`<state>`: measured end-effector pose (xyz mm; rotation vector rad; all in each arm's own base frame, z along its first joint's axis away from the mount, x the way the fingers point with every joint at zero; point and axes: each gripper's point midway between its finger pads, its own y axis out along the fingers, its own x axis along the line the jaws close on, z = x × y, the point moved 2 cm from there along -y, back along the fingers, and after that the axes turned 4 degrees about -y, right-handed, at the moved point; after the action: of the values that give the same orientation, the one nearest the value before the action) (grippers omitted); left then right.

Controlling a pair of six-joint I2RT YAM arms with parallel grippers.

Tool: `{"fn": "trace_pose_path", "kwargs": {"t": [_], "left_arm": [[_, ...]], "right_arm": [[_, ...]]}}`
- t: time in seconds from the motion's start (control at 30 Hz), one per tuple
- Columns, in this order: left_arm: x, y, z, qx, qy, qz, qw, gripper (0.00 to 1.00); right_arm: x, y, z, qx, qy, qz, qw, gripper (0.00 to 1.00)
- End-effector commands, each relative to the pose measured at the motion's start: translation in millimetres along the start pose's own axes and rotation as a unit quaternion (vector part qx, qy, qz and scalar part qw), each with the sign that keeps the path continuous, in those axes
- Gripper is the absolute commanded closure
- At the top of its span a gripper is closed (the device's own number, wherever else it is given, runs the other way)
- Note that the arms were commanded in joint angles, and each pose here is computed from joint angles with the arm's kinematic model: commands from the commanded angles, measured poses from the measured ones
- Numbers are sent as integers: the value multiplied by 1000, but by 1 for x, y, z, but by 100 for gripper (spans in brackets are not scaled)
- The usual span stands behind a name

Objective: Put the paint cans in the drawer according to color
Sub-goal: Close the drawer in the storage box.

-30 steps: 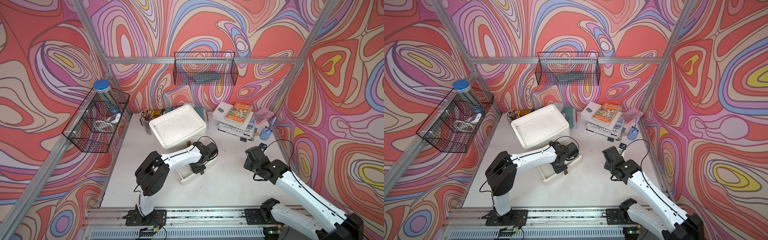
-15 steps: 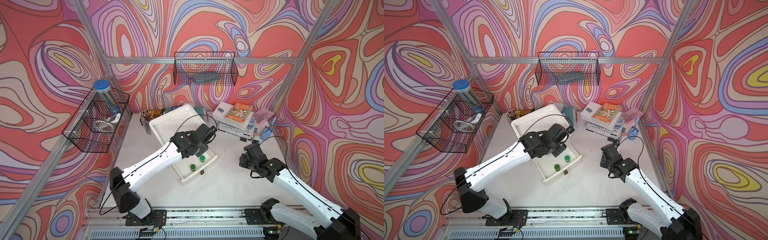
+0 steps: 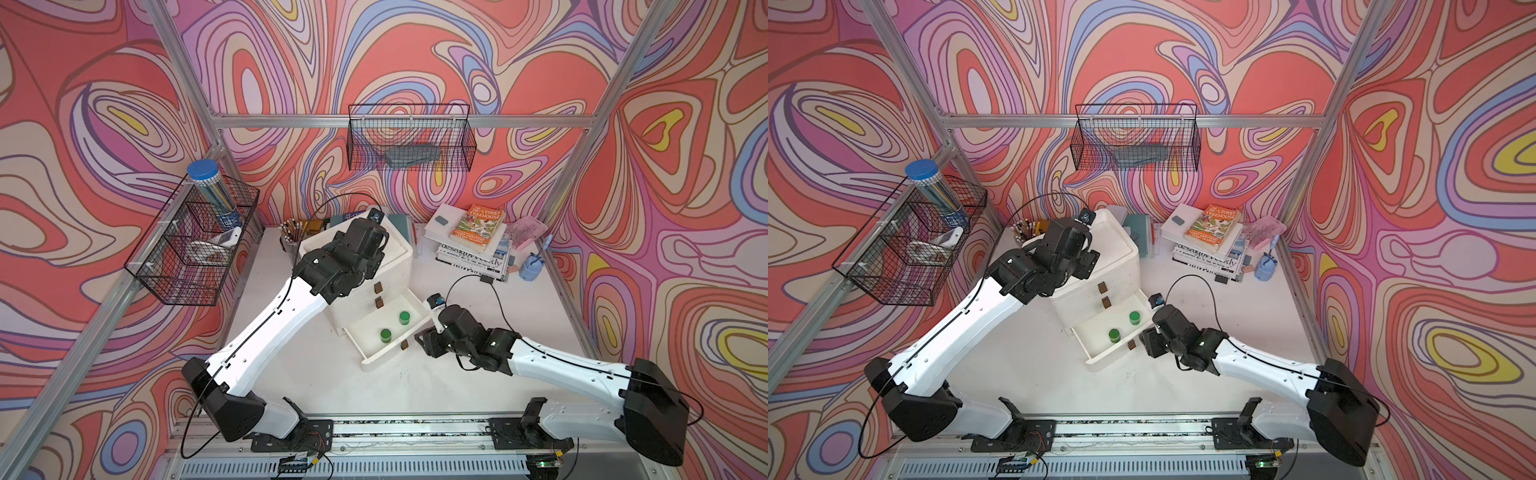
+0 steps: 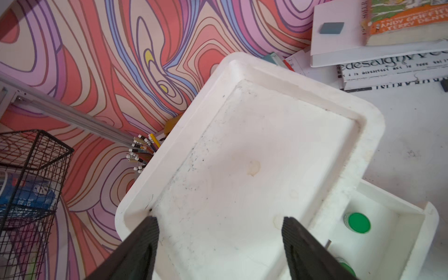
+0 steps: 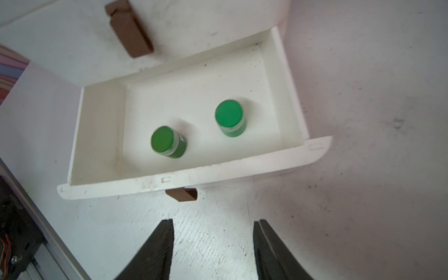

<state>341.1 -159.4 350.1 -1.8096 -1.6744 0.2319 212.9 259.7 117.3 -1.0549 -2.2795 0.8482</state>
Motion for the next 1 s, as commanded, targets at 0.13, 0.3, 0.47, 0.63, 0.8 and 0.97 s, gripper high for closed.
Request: {"fn": "trace_pose_path", "kwargs": {"t": [0.13, 0.3, 0.47, 0.63, 0.8, 0.97], "left_arm": [[-5, 27, 44, 82, -105, 67, 989, 21], [-11, 40, 69, 109, -139, 78, 981, 23], [-15, 46, 84, 128, -142, 82, 978, 25], [-22, 50, 93, 141, -141, 93, 975, 27], [-29, 54, 101, 154, -143, 106, 972, 29], [-33, 57, 107, 164, -140, 110, 970, 30]], "right_arm": [[19, 28, 18, -55, -76, 6, 996, 44], [24, 41, 16, -69, -84, 9, 994, 44], [29, 55, 4, -92, -73, 11, 993, 43], [32, 67, -12, -124, -68, 19, 990, 43], [43, 81, -34, -155, -78, 20, 985, 43], [49, 101, -53, -182, -82, 27, 980, 43]]}}
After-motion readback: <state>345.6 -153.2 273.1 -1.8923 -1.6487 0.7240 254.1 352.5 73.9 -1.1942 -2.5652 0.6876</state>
